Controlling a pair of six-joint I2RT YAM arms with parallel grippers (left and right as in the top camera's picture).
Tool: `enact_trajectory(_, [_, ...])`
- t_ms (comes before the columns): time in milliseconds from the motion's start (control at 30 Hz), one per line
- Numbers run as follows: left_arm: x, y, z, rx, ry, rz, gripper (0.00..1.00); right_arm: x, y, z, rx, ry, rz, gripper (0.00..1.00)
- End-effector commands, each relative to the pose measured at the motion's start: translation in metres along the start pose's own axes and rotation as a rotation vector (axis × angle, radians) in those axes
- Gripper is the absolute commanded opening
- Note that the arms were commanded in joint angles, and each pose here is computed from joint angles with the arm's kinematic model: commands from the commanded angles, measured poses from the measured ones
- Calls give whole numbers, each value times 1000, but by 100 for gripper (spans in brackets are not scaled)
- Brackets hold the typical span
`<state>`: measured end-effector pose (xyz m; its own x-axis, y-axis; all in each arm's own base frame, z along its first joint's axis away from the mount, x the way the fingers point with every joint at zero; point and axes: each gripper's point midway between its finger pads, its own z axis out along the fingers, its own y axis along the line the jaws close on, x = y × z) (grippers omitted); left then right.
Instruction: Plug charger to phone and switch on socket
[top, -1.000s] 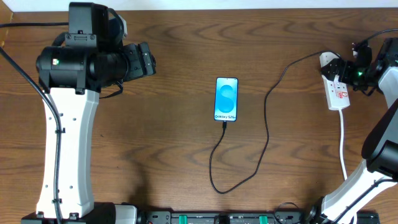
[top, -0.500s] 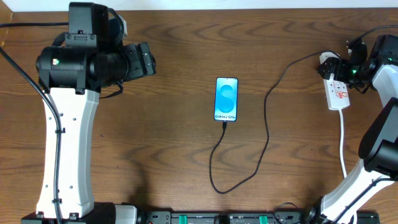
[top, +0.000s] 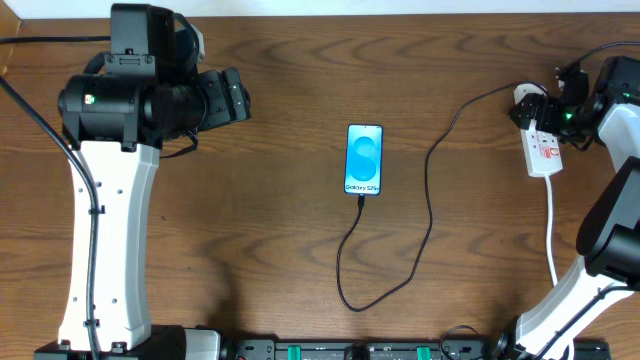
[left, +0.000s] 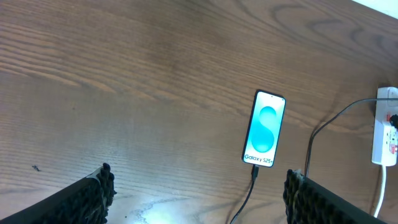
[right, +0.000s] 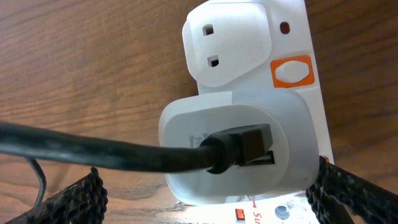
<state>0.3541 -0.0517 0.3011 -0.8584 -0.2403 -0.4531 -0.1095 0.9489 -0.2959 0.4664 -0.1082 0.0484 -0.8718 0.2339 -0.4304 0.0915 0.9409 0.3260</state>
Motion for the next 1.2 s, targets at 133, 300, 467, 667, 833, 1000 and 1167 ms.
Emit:
enact_trajectory(133, [-1,2,-1,-12,-8,14,88,6,22,3,-71,22,-4,99])
enact_trajectory(300, [-1,2,-1,-12,-8,14,88,8,22,4,-72,29,-2,99])
enact_trajectory(467, [-1,2,-1,-12,-8,14,88,14,20,10,-71,25,-3,99])
enact_trajectory(667, [-1,2,-1,-12,-8,14,88,15,18,14,-70,11,-9,99])
enact_trajectory(833, [-1,2,-1,-12,-8,14,88,15,20,14,-82,13,11,99])
enact_trajectory(1000, [-1,2,-1,-12,-8,14,88,18,21,14,-83,26,23,99])
enact_trajectory(1167, [-1,2,-1,-12,-8,14,88,22,26,14,-110,42,43,99])
